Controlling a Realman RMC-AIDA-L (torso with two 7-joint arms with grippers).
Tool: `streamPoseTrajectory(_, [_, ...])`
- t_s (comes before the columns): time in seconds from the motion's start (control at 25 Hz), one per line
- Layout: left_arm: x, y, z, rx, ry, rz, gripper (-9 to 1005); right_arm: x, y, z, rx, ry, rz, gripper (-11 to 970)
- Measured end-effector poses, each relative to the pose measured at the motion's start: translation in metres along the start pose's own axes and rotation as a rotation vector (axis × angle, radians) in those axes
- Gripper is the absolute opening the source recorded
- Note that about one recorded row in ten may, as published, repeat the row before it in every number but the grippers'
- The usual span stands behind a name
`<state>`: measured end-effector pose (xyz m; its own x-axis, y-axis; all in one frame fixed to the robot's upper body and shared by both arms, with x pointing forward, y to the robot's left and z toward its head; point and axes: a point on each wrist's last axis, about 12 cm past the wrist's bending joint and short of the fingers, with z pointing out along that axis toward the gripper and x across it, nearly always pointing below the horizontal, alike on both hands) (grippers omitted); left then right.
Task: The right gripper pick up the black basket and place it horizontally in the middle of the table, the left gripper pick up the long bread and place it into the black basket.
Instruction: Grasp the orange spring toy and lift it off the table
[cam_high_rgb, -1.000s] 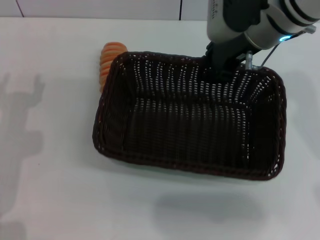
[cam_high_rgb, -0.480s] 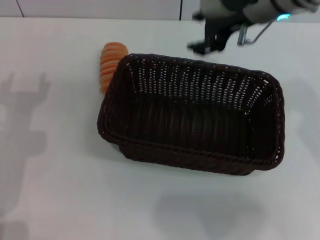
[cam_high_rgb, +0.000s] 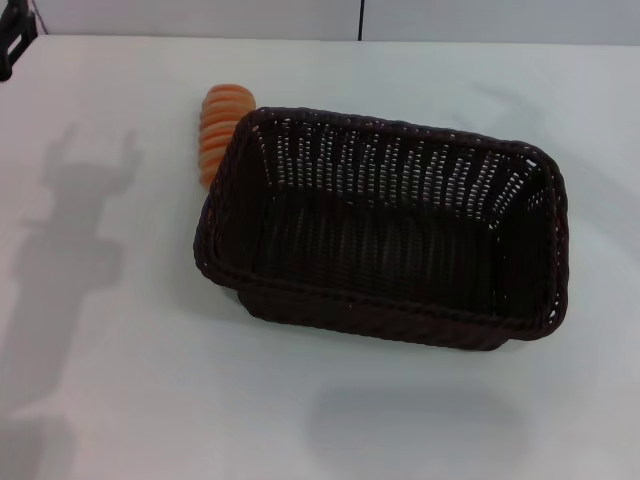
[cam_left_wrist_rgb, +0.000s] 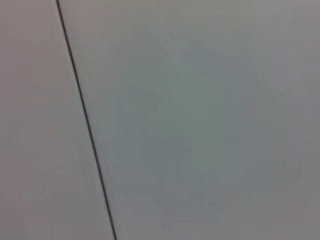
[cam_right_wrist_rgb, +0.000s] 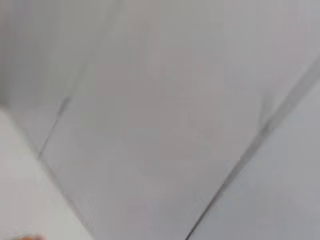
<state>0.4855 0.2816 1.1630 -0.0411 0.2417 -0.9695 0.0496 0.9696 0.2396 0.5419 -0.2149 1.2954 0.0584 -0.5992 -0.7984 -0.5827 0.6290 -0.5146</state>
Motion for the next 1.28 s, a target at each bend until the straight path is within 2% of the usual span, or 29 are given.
streamPoseTrajectory(0.2, [-0.013,-0.004,0.003,0.04,0.0,0.001,826,0.05,-0.015,-0.043,0.078,-0.1,0.243,626])
streamPoseTrajectory(0.32, [-0.021,-0.007,0.006,0.077,0.016,0.004,826,0.077,-0.015,-0.067,0.157,-0.161,0.321,624])
streamPoseTrajectory(0.36, [-0.027,-0.011,0.008,0.103,0.02,0.002,826,0.096,-0.014,-0.081,0.208,-0.188,0.363,624])
streamPoseTrajectory(0.44, [-0.027,-0.011,0.008,0.103,0.02,0.002,826,0.104,-0.013,-0.086,0.221,-0.192,0.383,624])
streamPoseTrajectory(0.48, [-0.039,-0.011,0.011,0.132,0.024,-0.006,826,0.113,-0.012,-0.09,0.232,-0.198,0.403,624])
streamPoseTrajectory(0.56, [-0.048,-0.011,0.014,0.153,0.033,-0.004,826,0.136,-0.007,-0.098,0.238,-0.215,0.481,624])
streamPoseTrajectory(0.68, [-0.052,-0.012,0.017,0.172,0.044,-0.006,826,0.148,-0.006,-0.103,0.24,-0.216,0.527,625])
streamPoseTrajectory(0.8, [-0.058,-0.016,0.024,0.217,0.078,-0.03,825,0.173,-0.002,-0.11,0.244,-0.219,0.624,625])
streamPoseTrajectory(0.84, [-0.058,-0.016,0.024,0.217,0.078,-0.03,825,0.173,-0.002,-0.11,0.244,-0.219,0.624,625])
streamPoseTrajectory(0.92, [-0.061,-0.02,0.027,0.242,0.1,-0.042,825,0.186,0.0,-0.114,0.246,-0.215,0.659,625])
streamPoseTrajectory(0.96, [-0.067,-0.022,0.032,0.269,0.119,-0.042,825,0.197,0.003,-0.117,0.234,-0.206,0.657,625])
streamPoseTrajectory(1.12, [-0.079,-0.021,0.039,0.288,0.13,-0.049,825,0.214,0.007,-0.119,0.231,-0.192,0.632,625])
streamPoseTrajectory(1.2, [-0.091,-0.022,0.047,0.312,0.138,-0.049,825,0.234,0.011,-0.122,0.242,-0.186,0.631,625])
streamPoseTrajectory(1.28, [-0.094,-0.023,0.049,0.317,0.14,-0.048,825,0.238,0.012,-0.122,0.241,-0.186,0.622,625])
